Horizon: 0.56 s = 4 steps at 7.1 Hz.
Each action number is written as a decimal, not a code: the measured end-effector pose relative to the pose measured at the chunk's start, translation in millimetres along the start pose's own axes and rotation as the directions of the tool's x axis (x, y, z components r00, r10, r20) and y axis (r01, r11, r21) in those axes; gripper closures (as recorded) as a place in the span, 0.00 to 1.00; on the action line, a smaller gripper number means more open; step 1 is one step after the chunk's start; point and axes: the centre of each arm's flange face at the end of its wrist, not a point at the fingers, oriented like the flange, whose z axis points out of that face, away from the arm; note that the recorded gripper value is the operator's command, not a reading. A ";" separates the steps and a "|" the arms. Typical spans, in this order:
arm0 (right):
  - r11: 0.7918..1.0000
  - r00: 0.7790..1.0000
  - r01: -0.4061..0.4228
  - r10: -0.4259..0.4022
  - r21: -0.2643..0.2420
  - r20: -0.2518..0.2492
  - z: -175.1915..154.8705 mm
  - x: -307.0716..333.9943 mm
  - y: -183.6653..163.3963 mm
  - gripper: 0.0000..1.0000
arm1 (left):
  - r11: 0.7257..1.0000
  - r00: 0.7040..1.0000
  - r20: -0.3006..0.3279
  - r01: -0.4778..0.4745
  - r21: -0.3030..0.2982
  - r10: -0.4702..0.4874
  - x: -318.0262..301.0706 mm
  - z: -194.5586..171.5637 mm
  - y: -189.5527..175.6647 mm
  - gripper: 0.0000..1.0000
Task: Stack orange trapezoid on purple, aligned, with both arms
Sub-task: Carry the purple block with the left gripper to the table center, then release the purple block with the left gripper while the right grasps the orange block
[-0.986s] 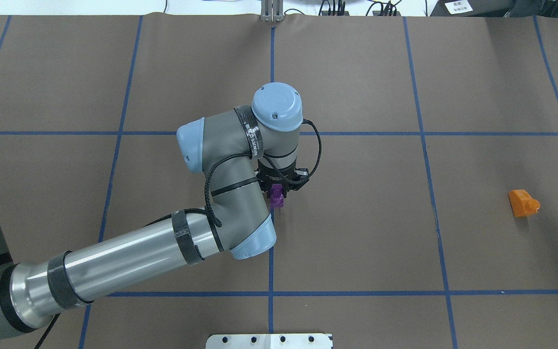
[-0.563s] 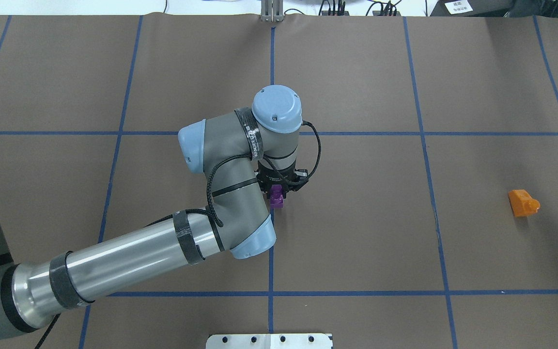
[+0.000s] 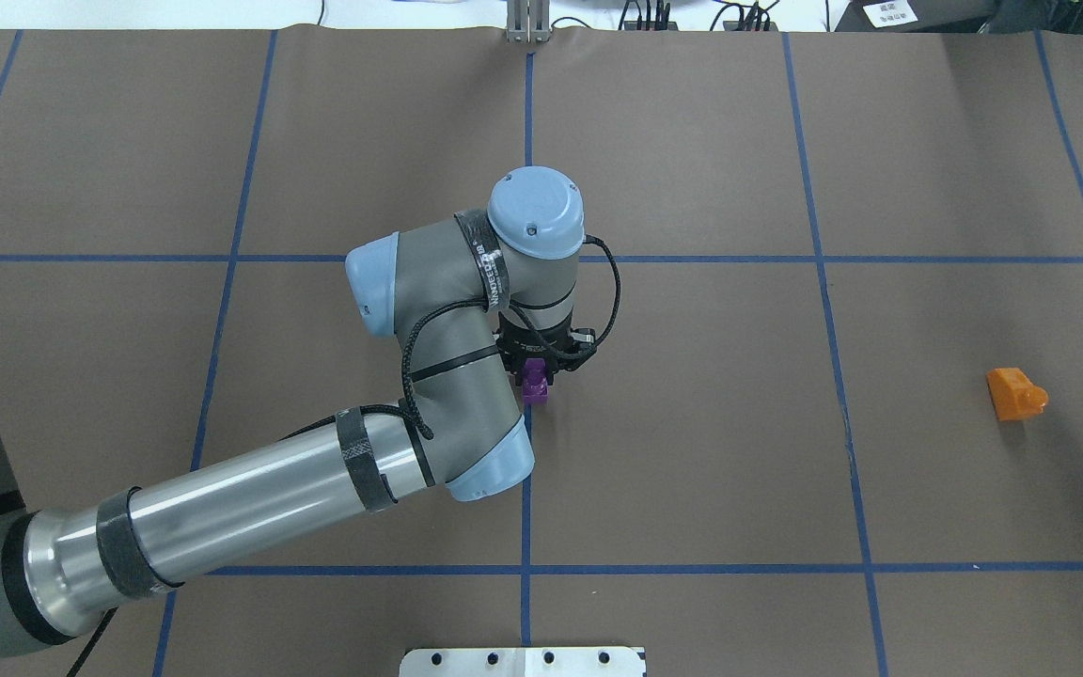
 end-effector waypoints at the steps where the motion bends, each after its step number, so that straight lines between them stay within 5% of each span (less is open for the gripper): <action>1: 1.000 1.000 0.011 -0.011 -0.010 0.007 6.6 -4.3 -1.0 0.00 | 1.000 1.000 -0.004 -0.001 0.002 0.001 0.2 -0.5 -0.2 0.00; 4: 0.998 1.000 0.001 0.000 -0.056 0.018 29.4 -22.0 -3.9 0.00 | 0.999 0.998 -0.064 -0.002 0.039 0.004 2.3 -41.6 -4.8 0.00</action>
